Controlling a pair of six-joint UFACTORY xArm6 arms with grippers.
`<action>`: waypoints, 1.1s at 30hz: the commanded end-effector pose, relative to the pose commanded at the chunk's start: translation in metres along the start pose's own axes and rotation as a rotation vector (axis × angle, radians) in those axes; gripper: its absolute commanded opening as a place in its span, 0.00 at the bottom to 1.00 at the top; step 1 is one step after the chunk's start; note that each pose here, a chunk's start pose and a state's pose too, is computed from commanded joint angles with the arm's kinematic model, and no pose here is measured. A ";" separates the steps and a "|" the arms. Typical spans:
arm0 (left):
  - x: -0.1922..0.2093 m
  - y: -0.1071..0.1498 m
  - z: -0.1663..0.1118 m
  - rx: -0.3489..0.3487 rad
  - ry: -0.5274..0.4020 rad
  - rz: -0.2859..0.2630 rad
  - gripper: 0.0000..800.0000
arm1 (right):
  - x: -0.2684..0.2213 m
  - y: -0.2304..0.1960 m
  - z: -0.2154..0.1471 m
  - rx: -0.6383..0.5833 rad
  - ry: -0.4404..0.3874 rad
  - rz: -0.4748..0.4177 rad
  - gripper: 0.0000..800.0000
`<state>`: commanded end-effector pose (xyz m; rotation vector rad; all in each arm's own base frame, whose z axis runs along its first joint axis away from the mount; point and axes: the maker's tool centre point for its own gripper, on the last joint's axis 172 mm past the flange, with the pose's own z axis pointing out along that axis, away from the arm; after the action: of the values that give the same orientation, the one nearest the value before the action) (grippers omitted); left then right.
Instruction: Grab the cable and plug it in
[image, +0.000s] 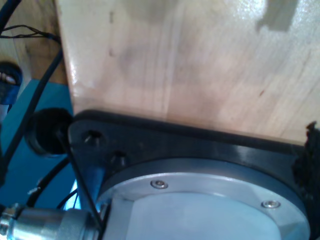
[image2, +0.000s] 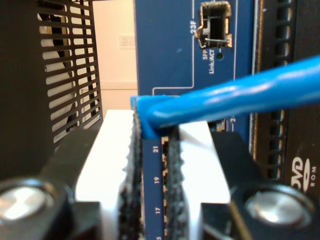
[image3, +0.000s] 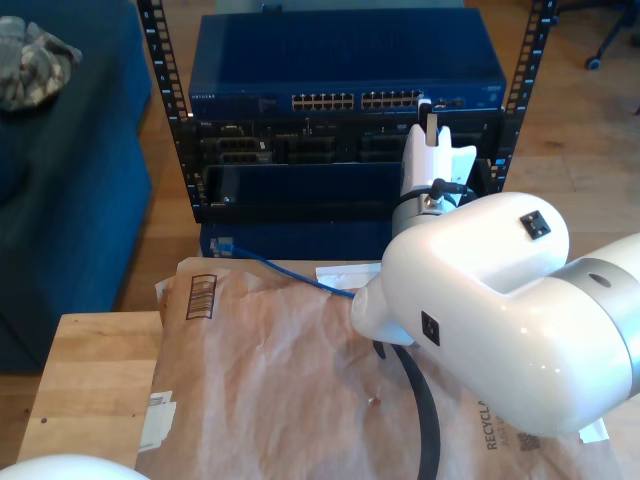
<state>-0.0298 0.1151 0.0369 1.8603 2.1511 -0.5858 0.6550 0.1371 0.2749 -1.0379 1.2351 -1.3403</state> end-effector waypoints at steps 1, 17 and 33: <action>0.000 0.000 0.000 0.000 0.000 0.000 1.00 | 0.000 0.000 0.000 0.000 0.000 0.000 0.00; 0.000 0.000 0.000 0.000 0.000 0.000 1.00 | -0.006 0.001 -0.001 0.000 -0.009 0.000 0.00; 0.000 0.000 0.000 0.000 0.000 0.000 1.00 | -0.009 0.001 0.003 0.009 -0.009 0.009 0.00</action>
<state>-0.0298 0.1151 0.0369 1.8603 2.1511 -0.5858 0.6595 0.1452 0.2749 -1.0302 1.2248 -1.3319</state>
